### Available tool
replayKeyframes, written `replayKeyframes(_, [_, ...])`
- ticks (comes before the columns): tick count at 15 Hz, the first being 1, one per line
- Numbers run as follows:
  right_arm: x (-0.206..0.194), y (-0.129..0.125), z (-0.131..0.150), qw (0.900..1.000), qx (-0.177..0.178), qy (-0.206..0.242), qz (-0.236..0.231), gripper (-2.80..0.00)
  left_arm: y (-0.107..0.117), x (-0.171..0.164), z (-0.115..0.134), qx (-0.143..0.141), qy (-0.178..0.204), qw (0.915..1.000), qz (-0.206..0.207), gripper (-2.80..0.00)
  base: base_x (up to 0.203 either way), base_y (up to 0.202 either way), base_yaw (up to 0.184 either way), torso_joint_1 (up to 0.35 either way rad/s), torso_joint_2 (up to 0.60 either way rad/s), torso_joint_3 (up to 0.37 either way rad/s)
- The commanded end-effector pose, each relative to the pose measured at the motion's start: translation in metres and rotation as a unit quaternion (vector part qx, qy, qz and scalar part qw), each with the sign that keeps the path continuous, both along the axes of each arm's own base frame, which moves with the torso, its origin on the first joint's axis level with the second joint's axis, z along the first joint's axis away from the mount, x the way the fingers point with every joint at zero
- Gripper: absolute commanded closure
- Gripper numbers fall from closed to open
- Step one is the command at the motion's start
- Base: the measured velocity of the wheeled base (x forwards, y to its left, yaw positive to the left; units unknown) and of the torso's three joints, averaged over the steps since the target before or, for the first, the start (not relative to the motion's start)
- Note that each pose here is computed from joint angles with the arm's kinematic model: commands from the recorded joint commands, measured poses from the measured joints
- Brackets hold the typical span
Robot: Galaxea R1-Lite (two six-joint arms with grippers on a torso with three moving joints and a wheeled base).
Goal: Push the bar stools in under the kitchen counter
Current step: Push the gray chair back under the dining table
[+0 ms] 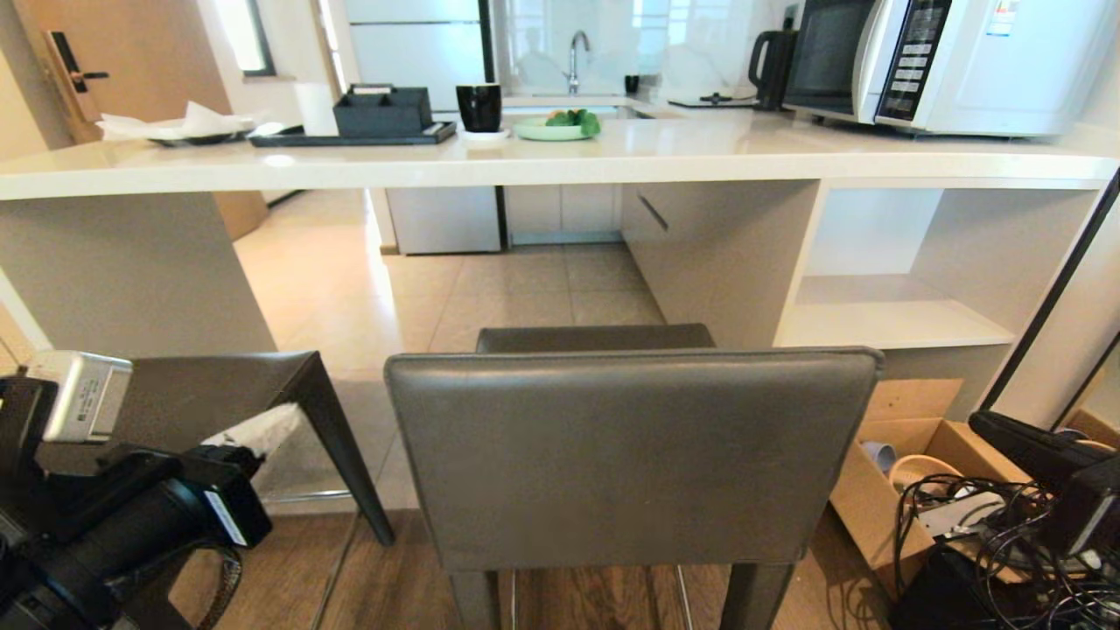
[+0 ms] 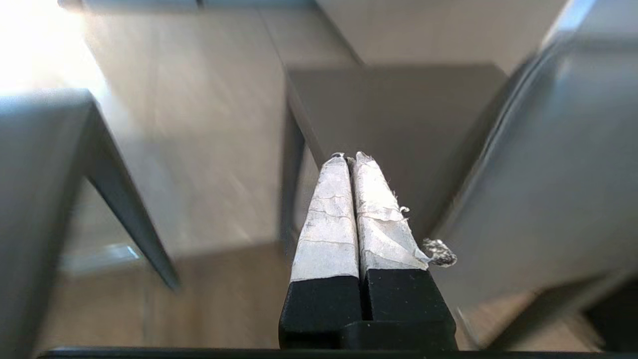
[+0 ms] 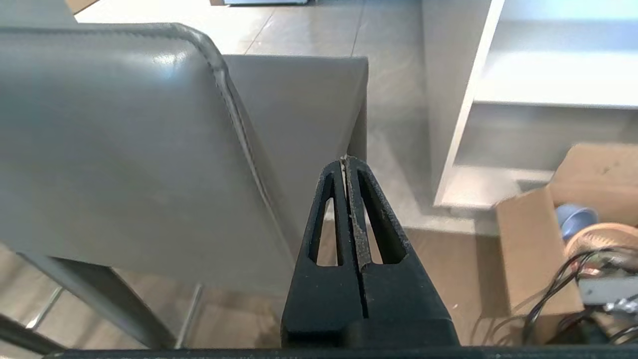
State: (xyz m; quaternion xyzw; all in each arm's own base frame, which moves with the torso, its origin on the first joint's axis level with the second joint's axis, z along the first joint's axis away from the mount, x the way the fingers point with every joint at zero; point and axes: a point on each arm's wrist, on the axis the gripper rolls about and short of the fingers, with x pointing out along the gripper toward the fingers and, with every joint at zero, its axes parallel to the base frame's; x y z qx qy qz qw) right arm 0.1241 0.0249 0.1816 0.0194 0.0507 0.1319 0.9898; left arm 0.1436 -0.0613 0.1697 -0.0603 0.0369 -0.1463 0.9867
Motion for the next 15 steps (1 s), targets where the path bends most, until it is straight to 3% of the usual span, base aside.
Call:
replayKeyframes(1, [0.003,0.000,-0.004,1.000,0.006,0.012,-0.002,0.00,-0.011,0.011,-0.015,0.008,0.041,0.9991,-0.010,0.00,0.000,0.000,0.000,0.000,0.00,0.000])
replayKeyframes(3, [0.005,0.001,-0.007,1.000,0.008,0.024,0.005,0.00,-0.020,0.029,-0.028,0.016,0.050,0.9986,0.006,0.00,0.000,0.000,0.000,0.000,0.00,0.000])
replayKeyframes(5, [0.018,0.004,-0.012,0.999,0.005,0.045,0.019,0.00,-0.035,0.042,-0.046,0.023,0.035,0.9989,0.023,0.00,0.000,0.000,0.000,0.000,0.00,0.000])
replayKeyframes(8, [0.045,0.010,-0.024,0.998,-0.006,0.053,0.025,0.00,-0.055,0.037,-0.070,0.053,0.031,0.9979,0.022,0.00,0.000,0.000,0.000,0.000,0.00,0.000])
replayKeyframes(10, [0.066,0.014,-0.038,0.998,-0.014,0.055,0.027,0.00,-0.054,0.032,-0.060,0.042,0.004,0.9987,0.028,0.00,0.000,0.000,0.000,0.000,0.00,0.000])
replayKeyframes(15, [0.109,0.026,-0.068,0.998,-0.040,0.022,0.039,0.00,-0.050,0.027,-0.049,0.029,-0.020,0.9988,0.033,0.00,0.000,0.000,0.000,0.000,0.00,0.000])
